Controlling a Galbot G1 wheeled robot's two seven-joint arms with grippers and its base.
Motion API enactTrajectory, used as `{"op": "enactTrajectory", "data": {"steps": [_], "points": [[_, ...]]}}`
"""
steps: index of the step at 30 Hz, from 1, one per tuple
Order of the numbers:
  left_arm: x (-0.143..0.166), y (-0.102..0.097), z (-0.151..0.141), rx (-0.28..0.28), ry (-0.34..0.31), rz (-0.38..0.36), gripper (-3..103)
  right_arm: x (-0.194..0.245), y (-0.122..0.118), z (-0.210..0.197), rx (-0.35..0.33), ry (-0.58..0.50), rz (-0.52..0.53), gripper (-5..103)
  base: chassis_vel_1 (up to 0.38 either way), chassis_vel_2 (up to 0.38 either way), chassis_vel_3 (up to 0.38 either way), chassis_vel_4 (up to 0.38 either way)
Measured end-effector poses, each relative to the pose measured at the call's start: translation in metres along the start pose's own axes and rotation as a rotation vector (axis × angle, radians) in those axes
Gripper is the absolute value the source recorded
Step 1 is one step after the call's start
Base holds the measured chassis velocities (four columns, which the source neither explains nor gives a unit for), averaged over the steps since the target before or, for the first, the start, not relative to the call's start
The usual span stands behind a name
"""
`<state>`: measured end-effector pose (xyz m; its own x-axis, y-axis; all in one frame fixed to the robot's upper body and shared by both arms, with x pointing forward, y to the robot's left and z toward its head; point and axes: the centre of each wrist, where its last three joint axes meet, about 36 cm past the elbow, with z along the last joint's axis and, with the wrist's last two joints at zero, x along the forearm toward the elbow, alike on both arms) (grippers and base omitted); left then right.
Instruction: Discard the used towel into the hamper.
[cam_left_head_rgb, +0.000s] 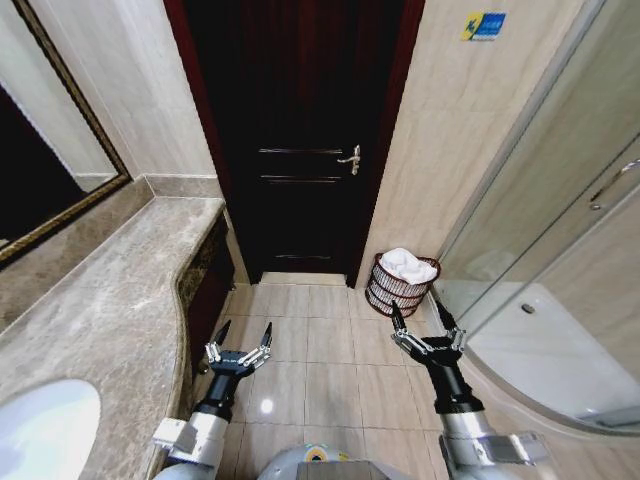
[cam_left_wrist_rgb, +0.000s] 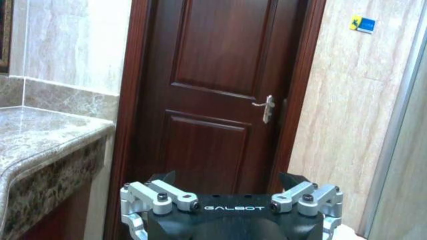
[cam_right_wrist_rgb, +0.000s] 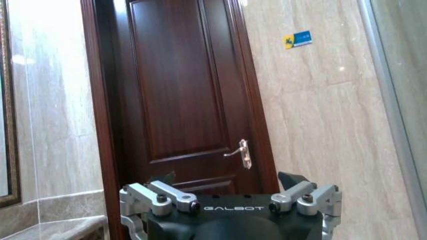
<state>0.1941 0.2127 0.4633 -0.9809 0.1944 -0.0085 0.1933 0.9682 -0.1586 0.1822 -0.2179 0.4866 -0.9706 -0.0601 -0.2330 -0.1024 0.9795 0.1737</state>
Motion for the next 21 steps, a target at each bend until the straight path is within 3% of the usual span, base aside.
{"op": "enactTrajectory", "data": {"steps": [21], "points": [[0.0000,0.0000,0.0000,0.000,0.000,0.000,100,0.0000,0.0000,0.0000,0.000,0.000,0.000,100,0.000,0.000,0.000,0.000]]}}
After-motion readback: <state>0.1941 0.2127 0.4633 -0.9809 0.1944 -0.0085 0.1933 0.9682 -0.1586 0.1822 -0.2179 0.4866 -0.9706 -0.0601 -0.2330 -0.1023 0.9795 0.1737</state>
